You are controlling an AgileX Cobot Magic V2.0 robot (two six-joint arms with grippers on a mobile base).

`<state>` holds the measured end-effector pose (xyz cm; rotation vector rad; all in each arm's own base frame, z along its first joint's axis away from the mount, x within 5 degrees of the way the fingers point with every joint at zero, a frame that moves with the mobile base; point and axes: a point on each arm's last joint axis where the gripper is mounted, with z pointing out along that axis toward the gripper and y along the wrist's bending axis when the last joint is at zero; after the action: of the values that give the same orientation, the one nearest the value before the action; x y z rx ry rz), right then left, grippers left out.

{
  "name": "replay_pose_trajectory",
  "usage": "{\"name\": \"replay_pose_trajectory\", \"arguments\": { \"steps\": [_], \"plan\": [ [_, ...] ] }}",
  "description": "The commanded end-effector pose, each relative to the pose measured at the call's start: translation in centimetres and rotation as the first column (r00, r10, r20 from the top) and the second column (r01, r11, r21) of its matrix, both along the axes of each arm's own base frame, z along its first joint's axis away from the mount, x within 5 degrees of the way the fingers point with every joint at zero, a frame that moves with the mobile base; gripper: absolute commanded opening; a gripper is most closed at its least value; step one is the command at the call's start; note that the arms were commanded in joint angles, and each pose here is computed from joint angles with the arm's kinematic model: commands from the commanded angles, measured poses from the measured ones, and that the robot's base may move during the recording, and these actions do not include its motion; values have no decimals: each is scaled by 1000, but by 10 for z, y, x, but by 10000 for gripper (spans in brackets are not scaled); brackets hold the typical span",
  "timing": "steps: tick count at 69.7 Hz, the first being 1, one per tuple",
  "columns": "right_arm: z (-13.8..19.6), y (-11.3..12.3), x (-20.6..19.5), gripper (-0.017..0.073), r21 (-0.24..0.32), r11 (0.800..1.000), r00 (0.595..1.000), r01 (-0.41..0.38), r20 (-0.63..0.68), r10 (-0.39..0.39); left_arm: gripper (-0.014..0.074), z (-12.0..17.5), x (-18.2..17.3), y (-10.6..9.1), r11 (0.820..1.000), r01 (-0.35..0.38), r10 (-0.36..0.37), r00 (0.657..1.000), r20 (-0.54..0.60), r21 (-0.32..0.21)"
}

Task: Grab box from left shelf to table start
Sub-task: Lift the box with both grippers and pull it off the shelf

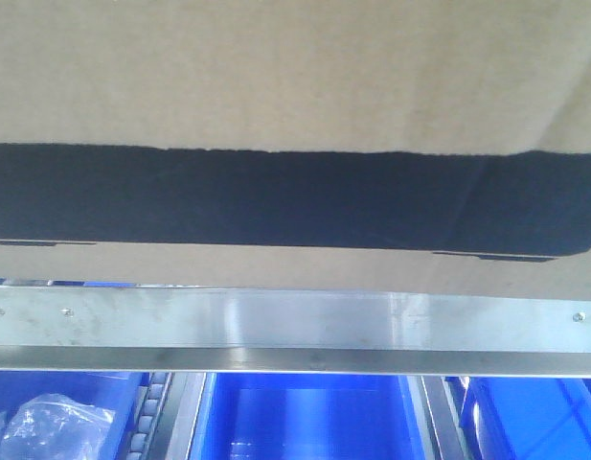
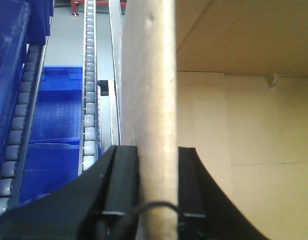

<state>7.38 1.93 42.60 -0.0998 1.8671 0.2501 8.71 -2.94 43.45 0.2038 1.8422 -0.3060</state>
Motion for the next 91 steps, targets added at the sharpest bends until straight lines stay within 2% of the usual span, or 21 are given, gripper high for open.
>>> {"name": "replay_pose_trajectory", "arguments": {
  "steps": [1, 91],
  "plan": [
    [23, 1, 0, 57, 39, 999, 986, -7, 168, 0, -104, 27, -8, -6, 981, 75, -47, 986, 161, -177],
    [23, 1, 0, 57, 39, 999, 986, -7, 168, 0, -104, 25, -7, -6, 982, 74, -48, 988, 150, -174]
  ]
}}
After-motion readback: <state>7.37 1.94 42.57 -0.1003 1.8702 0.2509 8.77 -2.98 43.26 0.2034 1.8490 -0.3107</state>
